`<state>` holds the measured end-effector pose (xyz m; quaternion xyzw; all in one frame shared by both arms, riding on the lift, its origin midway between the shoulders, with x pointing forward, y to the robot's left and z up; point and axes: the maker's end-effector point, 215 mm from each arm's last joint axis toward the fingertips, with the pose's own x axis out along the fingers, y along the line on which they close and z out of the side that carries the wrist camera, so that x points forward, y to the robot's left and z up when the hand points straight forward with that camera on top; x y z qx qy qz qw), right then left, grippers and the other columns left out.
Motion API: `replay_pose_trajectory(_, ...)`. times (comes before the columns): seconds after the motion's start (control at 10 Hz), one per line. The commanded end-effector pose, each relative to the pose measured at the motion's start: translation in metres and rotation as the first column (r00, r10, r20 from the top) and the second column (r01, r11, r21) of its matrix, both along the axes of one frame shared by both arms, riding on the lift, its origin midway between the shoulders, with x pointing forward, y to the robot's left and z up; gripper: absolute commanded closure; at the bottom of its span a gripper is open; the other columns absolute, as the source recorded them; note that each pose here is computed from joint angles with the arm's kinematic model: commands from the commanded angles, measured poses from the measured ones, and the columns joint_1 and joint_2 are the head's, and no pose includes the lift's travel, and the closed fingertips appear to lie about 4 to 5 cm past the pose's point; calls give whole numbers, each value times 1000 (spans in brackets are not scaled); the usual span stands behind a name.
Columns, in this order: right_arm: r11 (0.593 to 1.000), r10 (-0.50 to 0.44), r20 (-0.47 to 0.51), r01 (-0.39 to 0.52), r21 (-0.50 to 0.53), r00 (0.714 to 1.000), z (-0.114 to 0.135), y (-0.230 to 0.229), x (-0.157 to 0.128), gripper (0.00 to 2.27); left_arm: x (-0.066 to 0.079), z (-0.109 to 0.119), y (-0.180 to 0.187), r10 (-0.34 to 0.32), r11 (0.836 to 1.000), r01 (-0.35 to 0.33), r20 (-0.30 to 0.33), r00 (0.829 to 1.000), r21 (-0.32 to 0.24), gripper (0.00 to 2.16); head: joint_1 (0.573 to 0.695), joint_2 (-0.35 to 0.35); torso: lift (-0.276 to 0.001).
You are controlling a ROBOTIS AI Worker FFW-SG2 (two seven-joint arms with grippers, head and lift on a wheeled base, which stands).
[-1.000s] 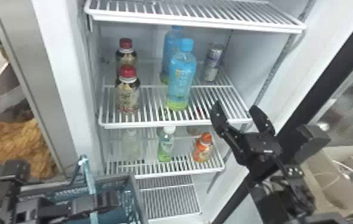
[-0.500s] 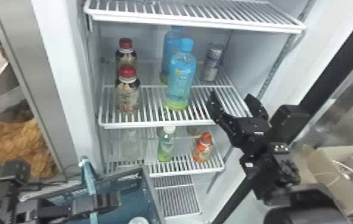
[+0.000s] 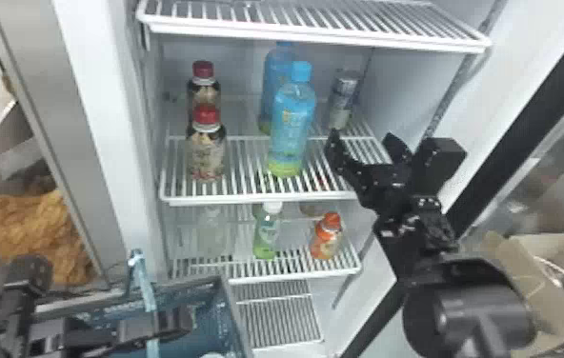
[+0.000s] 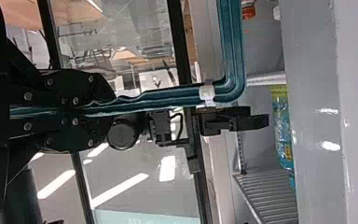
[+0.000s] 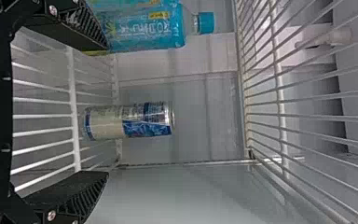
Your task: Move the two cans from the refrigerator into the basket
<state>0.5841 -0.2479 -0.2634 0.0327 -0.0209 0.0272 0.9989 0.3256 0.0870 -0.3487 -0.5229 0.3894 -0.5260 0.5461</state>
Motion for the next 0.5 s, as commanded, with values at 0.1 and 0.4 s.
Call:
replay_pose_trajectory(0.1, 1000, -7, -23, 7, 2, 1000, -10, 0, 21, 110, 0, -1, 0, 0, 1000, 0, -4, 1000, -2, 1190, 695, -194, -25)
replay_pose_trajectory(0.4, 1000, -19, -27, 19, -3, 999, -7, -5, 49, 113, 0, -1, 0, -4, 1000, 4, -5, 1000, 2, 1190, 695, -191, -25)
